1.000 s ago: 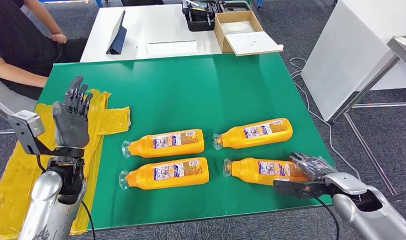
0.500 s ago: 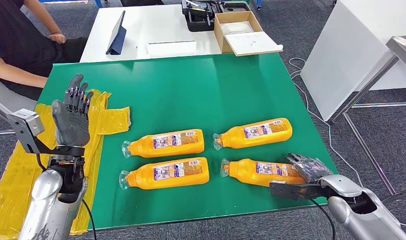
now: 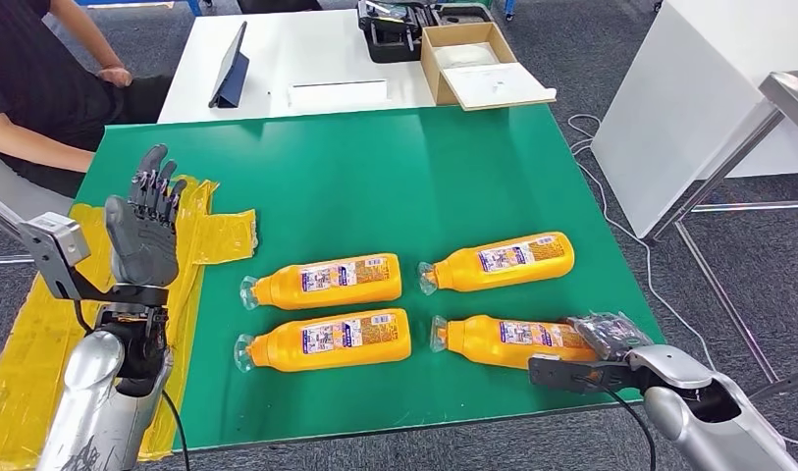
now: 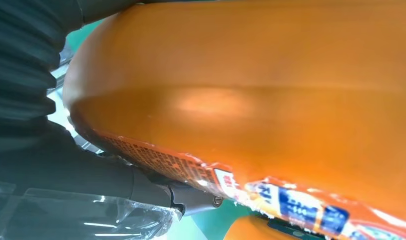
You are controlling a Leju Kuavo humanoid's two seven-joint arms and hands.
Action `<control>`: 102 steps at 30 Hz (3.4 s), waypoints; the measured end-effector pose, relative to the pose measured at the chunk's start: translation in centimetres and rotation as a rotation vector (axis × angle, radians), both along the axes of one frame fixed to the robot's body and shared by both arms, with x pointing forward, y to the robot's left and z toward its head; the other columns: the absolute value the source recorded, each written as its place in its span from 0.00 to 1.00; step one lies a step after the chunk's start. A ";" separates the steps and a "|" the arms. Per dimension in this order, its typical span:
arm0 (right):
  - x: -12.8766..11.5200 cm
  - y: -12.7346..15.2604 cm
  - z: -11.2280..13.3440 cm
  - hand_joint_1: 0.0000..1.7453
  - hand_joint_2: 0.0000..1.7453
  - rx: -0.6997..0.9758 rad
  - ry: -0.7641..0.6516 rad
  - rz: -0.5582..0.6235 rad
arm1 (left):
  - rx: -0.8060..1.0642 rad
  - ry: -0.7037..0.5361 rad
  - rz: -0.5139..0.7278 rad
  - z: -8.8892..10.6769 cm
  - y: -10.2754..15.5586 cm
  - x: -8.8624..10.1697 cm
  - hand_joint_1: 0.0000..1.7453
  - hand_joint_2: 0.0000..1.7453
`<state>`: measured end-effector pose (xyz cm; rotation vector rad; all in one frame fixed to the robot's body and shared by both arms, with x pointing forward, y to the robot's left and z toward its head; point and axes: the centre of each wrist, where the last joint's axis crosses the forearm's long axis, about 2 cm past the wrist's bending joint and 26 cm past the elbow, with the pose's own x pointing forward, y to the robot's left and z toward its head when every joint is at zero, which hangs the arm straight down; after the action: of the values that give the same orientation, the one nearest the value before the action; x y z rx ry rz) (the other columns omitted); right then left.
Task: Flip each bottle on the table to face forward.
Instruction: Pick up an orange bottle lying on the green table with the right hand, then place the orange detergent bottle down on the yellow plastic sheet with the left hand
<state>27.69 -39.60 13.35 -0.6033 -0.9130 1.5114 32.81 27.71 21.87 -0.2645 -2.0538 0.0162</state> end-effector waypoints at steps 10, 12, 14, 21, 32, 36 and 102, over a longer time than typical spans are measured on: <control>-0.1 -1.6 3.3 1.00 1.00 0.166 -0.087 -0.033 | -0.009 0.009 -0.004 -0.4 0.2 -0.3 0.00 0.50; 0.5 -2.1 5.5 1.00 1.00 0.201 -0.160 -0.038 | -0.015 0.010 -0.003 -0.5 0.3 -0.6 0.00 1.00; 1.2 -2.5 8.1 1.00 1.00 0.232 -0.242 -0.037 | -0.018 0.009 0.001 -0.5 0.4 -0.8 0.00 1.00; 2.3 -2.3 14.5 1.00 1.00 0.330 -0.463 -0.010 | -0.024 -0.002 0.007 -0.1 0.6 -1.3 0.00 1.00; 5.1 3.3 16.5 1.00 1.00 0.611 -0.651 -0.030 | -0.060 -0.024 -0.092 1.3 -1.3 -0.8 0.00 1.00; 6.8 6.4 16.4 1.00 1.00 0.748 -0.629 -0.013 | -0.142 -0.023 -0.175 2.0 -2.4 -0.2 0.00 1.00; 6.9 28.5 15.1 1.00 1.00 0.747 -0.430 0.139 | -0.369 0.127 -0.360 6.1 -8.0 -0.7 0.00 1.00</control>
<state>34.62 -11.09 28.44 -0.3114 -1.7666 1.0450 32.12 19.69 27.96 -0.8371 -1.8413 0.1863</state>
